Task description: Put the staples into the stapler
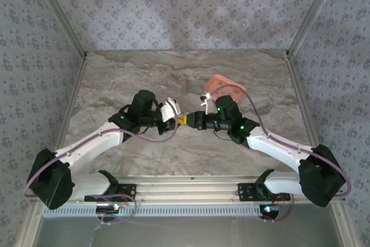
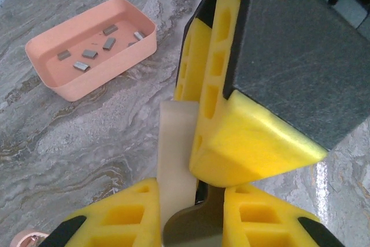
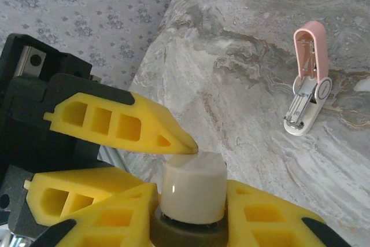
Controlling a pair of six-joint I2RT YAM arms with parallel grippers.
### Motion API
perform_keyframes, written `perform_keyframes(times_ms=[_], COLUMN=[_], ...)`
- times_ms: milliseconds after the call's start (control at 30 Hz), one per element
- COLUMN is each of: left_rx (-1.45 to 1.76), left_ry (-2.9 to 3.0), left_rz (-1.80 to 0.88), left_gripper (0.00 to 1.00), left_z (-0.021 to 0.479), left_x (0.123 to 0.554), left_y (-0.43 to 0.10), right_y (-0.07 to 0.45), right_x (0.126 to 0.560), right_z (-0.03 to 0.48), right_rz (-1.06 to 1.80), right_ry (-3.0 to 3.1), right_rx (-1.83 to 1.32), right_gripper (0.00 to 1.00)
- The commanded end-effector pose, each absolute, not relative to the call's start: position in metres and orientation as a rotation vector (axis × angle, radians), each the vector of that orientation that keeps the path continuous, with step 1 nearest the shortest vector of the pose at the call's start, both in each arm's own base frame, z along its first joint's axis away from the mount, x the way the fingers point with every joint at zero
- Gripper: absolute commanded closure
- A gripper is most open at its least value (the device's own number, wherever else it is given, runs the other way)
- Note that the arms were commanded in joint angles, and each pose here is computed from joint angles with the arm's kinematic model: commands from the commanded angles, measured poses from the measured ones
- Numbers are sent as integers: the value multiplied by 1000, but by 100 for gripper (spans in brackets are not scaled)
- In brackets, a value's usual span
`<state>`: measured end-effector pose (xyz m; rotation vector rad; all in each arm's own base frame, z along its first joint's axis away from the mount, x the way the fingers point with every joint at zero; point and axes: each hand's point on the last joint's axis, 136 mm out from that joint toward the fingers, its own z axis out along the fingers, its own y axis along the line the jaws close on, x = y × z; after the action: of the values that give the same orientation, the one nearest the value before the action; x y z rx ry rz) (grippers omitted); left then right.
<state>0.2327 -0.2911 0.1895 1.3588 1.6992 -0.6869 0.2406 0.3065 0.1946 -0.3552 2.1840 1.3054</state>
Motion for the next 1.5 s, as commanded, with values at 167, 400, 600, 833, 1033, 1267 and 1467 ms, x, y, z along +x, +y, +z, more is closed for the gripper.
perform_keyframes(times_ms=[167, 400, 600, 833, 1033, 1267, 1467], left_rx=[1333, 1307, 1279, 1289, 1379, 1472, 1557], left_ry=[1650, 1645, 1637, 1606, 1549, 1489, 1439], left_rz=[-666, -662, -658, -647, -681, -721, -734], left_gripper=[65, 35, 24, 25, 30, 35, 37], left_z=[210, 215, 219, 219, 212, 209, 205], left_x=[240, 240, 237, 228, 213, 199, 184], left_y=[-297, -295, -290, -283, -285, -290, -295], right_y=[304, 296, 285, 269, 263, 264, 269], right_x=[242, 241, 241, 241, 230, 211, 187], right_z=[204, 199, 191, 185, 186, 184, 177], right_rz=[1241, 1153, 1074, 985, 894, 804, 741], right_ry=[2145, 2099, 2069, 1997, 1870, 1729, 1563], right_rx=[-385, -455, -497, -566, -748, -1029, -1314], right_gripper=[83, 88, 90, 92, 93, 94, 98])
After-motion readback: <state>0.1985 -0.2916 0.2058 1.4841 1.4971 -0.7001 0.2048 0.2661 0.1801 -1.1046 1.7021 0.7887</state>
